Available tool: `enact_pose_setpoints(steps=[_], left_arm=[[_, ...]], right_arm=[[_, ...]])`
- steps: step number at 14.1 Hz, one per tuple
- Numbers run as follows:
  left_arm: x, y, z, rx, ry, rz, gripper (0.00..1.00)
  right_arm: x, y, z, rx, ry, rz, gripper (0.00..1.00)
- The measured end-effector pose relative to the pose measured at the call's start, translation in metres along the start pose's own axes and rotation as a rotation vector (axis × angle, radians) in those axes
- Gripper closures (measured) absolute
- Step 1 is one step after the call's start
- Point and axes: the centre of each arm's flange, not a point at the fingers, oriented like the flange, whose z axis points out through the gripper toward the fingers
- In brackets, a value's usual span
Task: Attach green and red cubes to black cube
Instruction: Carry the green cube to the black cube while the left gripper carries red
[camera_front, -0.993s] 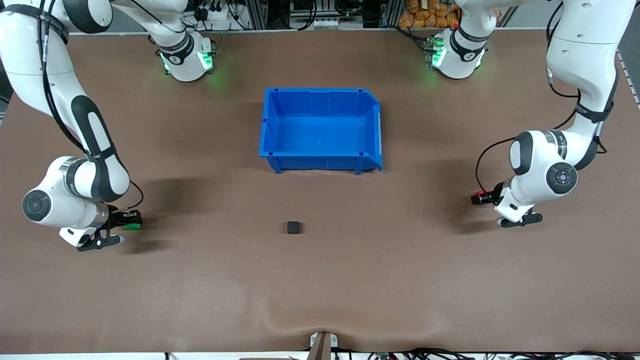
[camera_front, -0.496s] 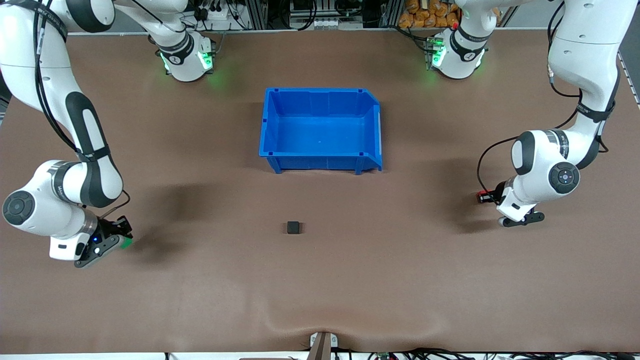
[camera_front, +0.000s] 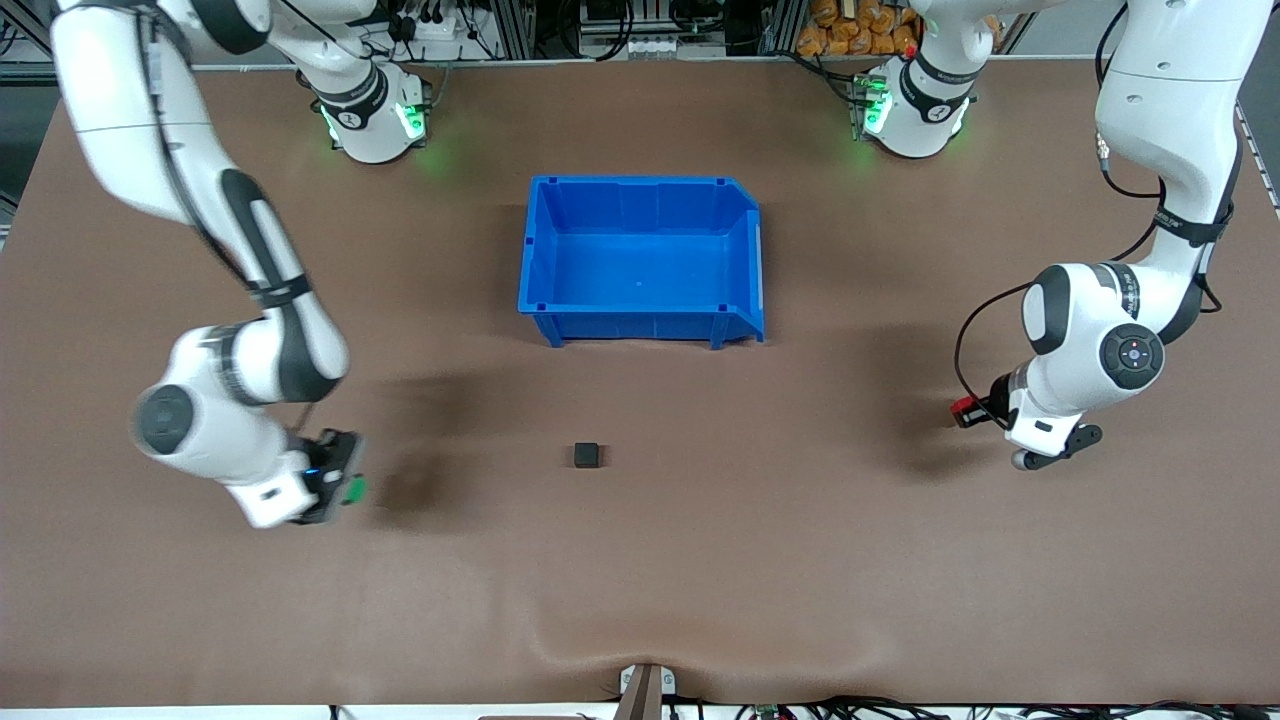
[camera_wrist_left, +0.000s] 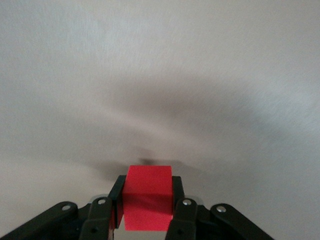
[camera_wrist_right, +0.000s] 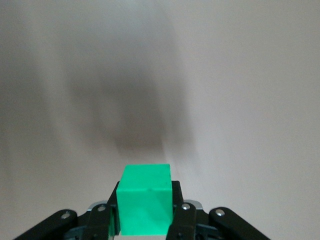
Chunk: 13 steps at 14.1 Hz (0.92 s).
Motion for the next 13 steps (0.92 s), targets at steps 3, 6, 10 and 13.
enact_pose_setpoints(steps=[3,6,10,13], left_arm=[[0.014,0.006,-0.020,-0.022,0.038,-0.059,0.60],[0.018,0.020,-0.033,-0.039,0.049,-0.135,0.60],[0.015,0.045,-0.039,-0.052,0.054,-0.218,0.60],[0.003,0.068,-0.041,-0.052,0.044,-0.327,0.60]], right_arm=[[0.089,-0.037,0.018,0.024,0.004,-0.106,0.60],[0.149,-0.061,0.037,0.032,0.011,-0.123,0.60],[0.192,-0.074,0.058,0.032,0.020,-0.106,0.60],[0.197,-0.073,0.067,0.034,0.022,-0.101,0.60]])
